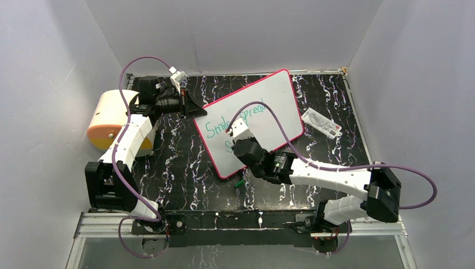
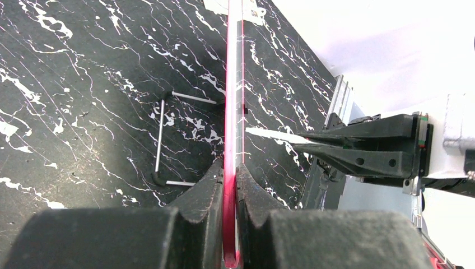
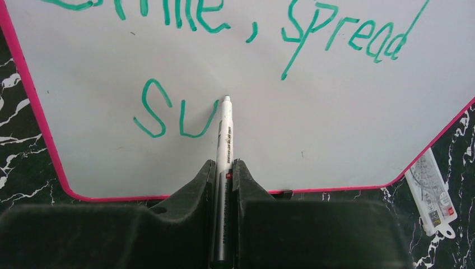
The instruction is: Write a sentence on the whiteboard
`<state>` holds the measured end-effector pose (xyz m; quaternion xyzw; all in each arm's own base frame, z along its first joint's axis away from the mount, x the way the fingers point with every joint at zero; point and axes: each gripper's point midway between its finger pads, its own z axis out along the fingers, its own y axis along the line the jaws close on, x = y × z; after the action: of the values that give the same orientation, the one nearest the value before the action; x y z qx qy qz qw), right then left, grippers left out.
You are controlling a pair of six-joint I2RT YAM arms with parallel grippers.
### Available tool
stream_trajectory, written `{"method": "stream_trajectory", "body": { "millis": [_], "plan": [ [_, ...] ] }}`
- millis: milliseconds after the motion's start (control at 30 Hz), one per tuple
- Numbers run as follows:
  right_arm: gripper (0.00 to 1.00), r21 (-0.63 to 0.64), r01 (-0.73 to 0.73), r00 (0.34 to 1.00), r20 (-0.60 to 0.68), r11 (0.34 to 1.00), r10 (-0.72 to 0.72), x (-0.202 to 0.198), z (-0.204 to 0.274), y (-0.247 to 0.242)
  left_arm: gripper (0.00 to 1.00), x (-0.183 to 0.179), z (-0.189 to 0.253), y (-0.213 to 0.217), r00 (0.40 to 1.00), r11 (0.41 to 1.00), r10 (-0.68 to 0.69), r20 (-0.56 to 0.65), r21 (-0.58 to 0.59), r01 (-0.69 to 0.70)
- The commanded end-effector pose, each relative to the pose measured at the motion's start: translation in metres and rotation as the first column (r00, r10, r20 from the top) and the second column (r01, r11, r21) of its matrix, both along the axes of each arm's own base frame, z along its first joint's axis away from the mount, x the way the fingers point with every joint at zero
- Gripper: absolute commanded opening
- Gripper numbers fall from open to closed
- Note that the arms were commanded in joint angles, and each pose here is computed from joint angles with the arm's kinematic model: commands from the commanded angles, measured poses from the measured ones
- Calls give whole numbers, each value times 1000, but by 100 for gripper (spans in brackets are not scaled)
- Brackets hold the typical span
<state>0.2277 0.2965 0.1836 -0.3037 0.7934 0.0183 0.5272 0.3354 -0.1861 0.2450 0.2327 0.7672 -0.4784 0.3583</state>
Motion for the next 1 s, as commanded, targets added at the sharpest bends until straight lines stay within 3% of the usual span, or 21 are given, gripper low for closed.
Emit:
{"method": "stream_trajectory", "body": {
  "millis": [0,967],
  "plan": [
    [0,98,22,1000,20,995,-24,3,19,-3,0,-8,-26,0,998,999,13,-69,50,-10],
    [0,73,25,998,-65,997,-20,2,-13,-6,0,-7,-25,0,998,999,13,-66,50,-9]
  ]
}}
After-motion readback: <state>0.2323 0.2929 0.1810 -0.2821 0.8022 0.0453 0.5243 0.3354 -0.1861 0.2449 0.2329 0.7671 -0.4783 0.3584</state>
